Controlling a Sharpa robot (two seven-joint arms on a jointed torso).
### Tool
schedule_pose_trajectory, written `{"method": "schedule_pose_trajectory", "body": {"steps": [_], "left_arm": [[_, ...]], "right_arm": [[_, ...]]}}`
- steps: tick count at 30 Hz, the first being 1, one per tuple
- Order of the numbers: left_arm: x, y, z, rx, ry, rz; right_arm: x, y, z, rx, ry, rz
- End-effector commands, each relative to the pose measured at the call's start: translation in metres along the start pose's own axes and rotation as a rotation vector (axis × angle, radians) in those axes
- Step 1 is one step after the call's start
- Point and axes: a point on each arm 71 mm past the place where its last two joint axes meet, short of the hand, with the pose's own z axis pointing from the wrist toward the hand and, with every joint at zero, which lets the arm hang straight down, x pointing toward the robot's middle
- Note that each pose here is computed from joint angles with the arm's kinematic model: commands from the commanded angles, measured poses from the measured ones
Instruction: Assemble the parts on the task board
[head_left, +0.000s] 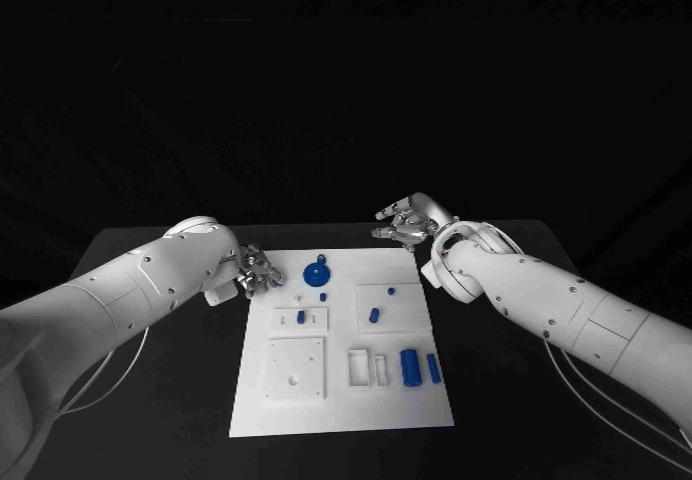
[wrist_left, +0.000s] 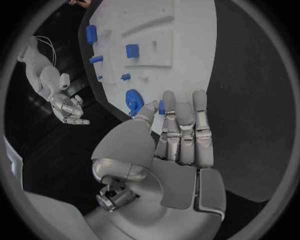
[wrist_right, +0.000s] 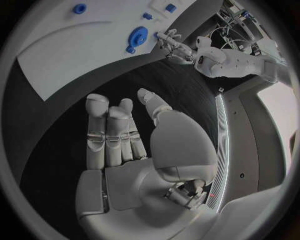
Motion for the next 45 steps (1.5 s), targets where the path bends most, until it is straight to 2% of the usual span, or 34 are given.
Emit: {"method": "schedule_pose_trajectory", "body": {"steps": [1,10,15,23,32,34,40,45], "left_arm": [[0.0015,-0.0010,0.0001,0.008,0.003,-0.009],[0.0011,-0.0031,-0.0036,0.021,0.014,-0.027],[0.0005,-0.0075,-0.0103,0.034,0.030,-0.018],[0.0024,-0.0126,-0.0249,0.039,0.102,0.031],[0.0117,-0.0148,-0.0325,0.020,0.178,0.129],[0.0141,-0.0166,-0.0335,0.018,0.178,0.151],[0.0177,-0.0225,-0.0354,0.021,0.120,0.163],[0.0224,-0.0251,-0.0362,0.021,0.096,0.166]], "right_arm": [[0.001,0.001,0.000,-0.008,0.012,-0.009],[-0.001,-0.001,0.000,-0.003,0.011,-0.012],[-0.003,-0.004,-0.001,0.004,0.011,-0.016],[-0.004,-0.010,0.000,0.019,0.010,-0.020],[-0.002,-0.013,0.002,0.030,0.014,-0.018],[-0.001,-0.014,0.002,0.031,0.015,-0.018],[0.000,-0.014,0.002,0.032,0.018,-0.017],[0.001,-0.014,0.002,0.032,0.019,-0.016]]}}
